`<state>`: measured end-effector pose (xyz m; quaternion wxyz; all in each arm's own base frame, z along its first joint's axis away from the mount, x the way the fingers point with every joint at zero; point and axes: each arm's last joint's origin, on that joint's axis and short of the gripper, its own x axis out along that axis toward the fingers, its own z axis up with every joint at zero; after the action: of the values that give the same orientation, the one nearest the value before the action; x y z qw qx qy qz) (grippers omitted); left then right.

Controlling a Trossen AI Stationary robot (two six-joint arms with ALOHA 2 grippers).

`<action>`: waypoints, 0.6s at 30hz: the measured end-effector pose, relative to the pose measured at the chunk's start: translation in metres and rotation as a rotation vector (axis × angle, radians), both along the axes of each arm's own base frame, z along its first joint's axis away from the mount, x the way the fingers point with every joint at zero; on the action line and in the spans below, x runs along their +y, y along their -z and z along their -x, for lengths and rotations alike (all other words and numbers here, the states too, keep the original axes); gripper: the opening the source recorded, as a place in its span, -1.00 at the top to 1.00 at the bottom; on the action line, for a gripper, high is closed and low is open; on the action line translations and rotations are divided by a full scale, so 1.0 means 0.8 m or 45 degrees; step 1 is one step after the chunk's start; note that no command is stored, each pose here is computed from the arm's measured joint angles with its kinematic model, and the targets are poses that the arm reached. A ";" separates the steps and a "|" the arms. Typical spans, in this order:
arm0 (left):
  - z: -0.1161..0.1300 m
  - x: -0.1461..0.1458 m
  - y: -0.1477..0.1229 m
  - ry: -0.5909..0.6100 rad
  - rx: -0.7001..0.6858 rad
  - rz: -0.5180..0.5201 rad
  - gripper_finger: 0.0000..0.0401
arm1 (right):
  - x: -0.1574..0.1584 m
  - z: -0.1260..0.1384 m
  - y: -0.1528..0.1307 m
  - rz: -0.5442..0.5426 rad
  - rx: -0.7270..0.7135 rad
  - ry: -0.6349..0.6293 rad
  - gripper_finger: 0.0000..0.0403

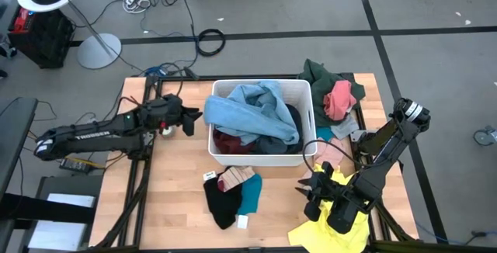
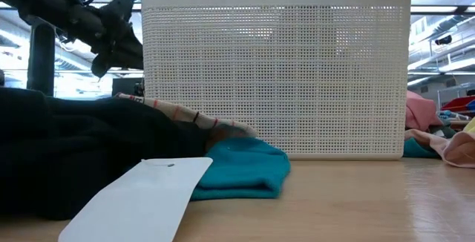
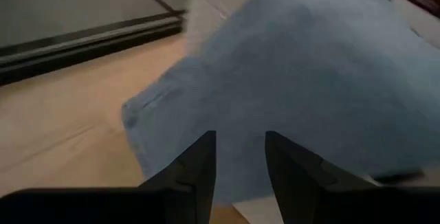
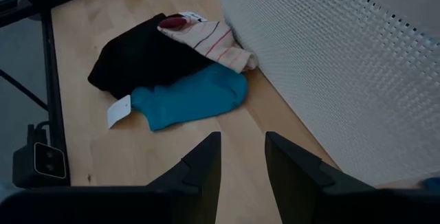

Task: Sort clothes
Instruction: Put the blue pants into the laundry bin

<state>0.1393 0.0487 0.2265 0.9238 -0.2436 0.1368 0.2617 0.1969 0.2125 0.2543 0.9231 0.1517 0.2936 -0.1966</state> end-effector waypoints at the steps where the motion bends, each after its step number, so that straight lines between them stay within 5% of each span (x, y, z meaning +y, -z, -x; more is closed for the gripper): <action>1: 0.000 0.000 0.000 0.055 0.007 -0.011 0.35 | 0.000 0.000 0.000 0.000 0.000 0.000 0.43; 6: -0.002 -0.007 0.002 0.255 0.036 -0.024 0.35 | 0.000 0.000 0.000 0.000 -0.001 0.000 0.43; 18: -0.009 -0.015 0.010 0.398 0.197 -0.242 0.35 | -0.003 -0.004 0.000 0.011 0.001 0.011 0.43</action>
<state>0.1461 0.0369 0.2184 0.9588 -0.1104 0.2182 0.1448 0.1999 0.2098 0.2543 0.9228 0.1487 0.2924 -0.2022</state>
